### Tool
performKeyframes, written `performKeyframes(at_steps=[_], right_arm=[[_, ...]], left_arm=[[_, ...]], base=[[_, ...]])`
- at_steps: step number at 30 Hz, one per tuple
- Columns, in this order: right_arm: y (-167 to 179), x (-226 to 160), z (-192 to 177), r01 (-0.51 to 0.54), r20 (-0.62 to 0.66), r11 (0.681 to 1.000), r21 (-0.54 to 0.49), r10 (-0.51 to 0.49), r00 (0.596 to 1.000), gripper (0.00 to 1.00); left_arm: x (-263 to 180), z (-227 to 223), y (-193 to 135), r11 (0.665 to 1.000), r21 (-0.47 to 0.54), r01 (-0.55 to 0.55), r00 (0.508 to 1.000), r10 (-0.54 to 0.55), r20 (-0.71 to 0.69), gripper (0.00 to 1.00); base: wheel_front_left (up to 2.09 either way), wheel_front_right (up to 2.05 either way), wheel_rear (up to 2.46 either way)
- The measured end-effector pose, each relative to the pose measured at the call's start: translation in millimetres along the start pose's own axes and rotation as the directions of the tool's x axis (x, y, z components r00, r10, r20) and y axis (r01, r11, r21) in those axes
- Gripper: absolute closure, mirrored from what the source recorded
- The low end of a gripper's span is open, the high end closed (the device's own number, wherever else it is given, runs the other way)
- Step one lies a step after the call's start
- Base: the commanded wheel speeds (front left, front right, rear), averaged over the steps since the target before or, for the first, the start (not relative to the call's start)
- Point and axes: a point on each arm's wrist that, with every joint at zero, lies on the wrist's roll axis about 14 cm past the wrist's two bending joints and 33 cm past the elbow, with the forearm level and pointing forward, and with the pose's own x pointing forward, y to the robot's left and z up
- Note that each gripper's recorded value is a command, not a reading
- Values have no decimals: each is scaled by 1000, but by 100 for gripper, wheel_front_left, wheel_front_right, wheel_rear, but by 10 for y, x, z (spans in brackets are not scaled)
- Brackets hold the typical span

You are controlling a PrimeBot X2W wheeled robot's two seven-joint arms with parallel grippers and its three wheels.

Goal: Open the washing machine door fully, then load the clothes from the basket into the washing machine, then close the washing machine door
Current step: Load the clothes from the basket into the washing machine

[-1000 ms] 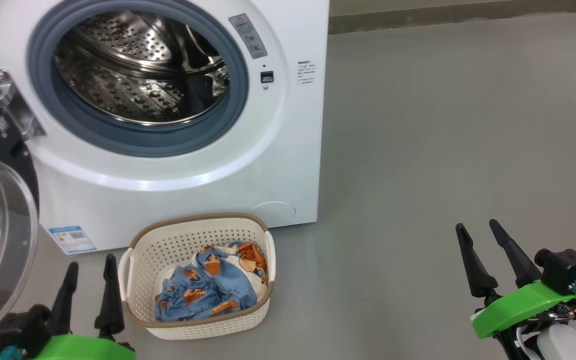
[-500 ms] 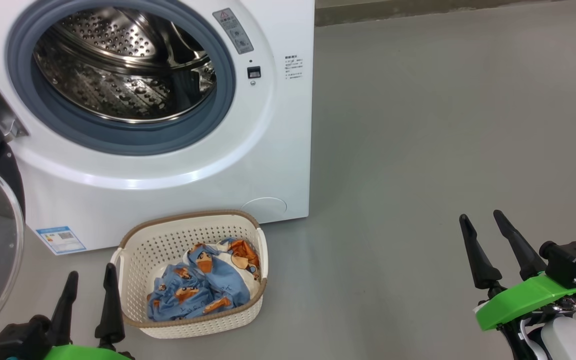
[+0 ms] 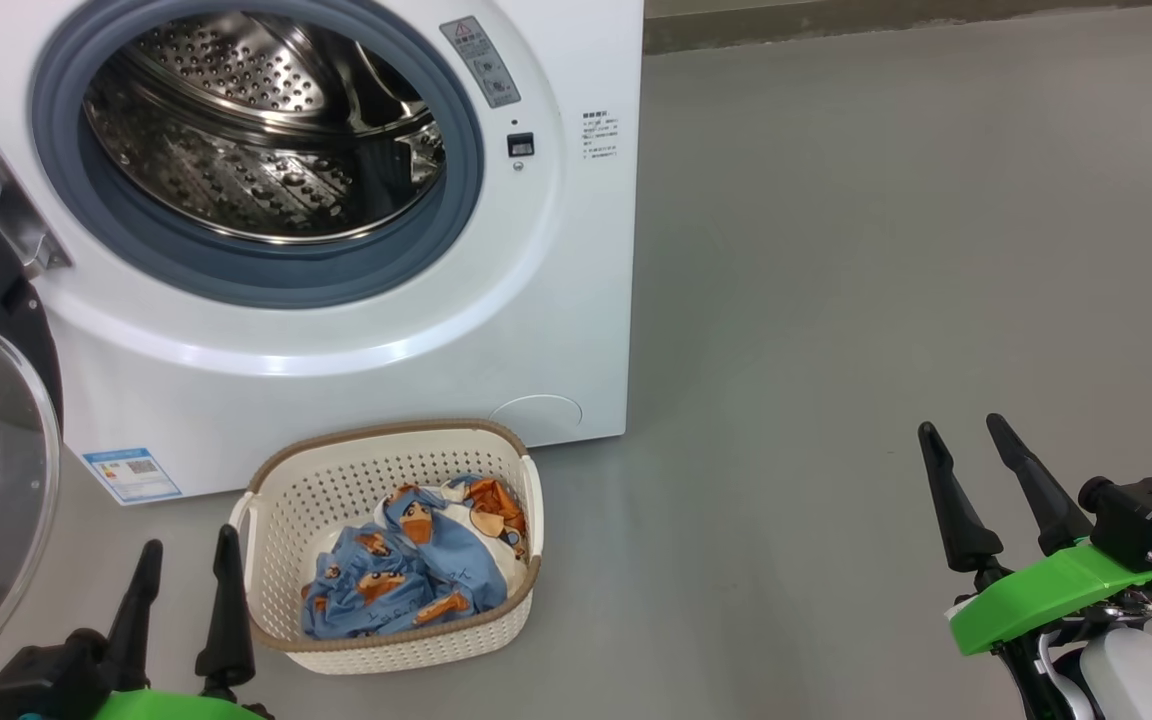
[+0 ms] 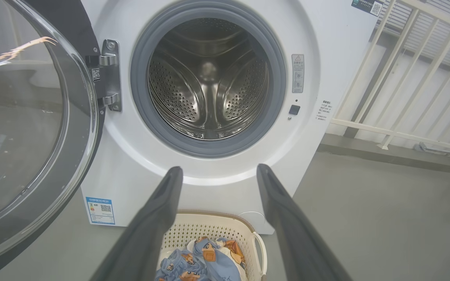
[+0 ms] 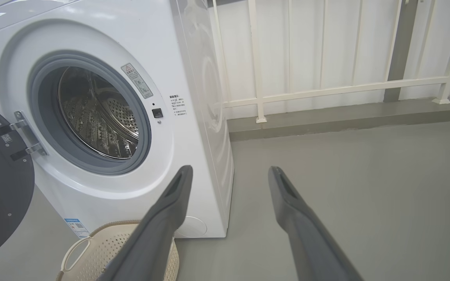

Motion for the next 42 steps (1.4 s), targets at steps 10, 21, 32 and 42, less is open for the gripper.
performKeyframes(at_steps=[10,21,32,42], right_arm=[[3,10,-14,-1,-4,1000,1,1,1000,0],[34,33,-27,-10,-8,1000,2,10,1000,0],[86,67,-50,-26,-14,1000,3,26,1000,0],[112,74,-62,-35,-18,999,2,35,999,0]], left_arm=[[-9,-27,-19,1000,1,6,1000,-6,-9,0],[-34,-16,21,1000,8,-9,1000,9,-7,0],[-67,-15,50,1000,10,-16,1000,16,-8,0],[-80,-18,50,1000,12,-15,1000,15,-10,0]], base=[[0,0,0],[0,0,0],[7,-7,0],[89,-111,22]])
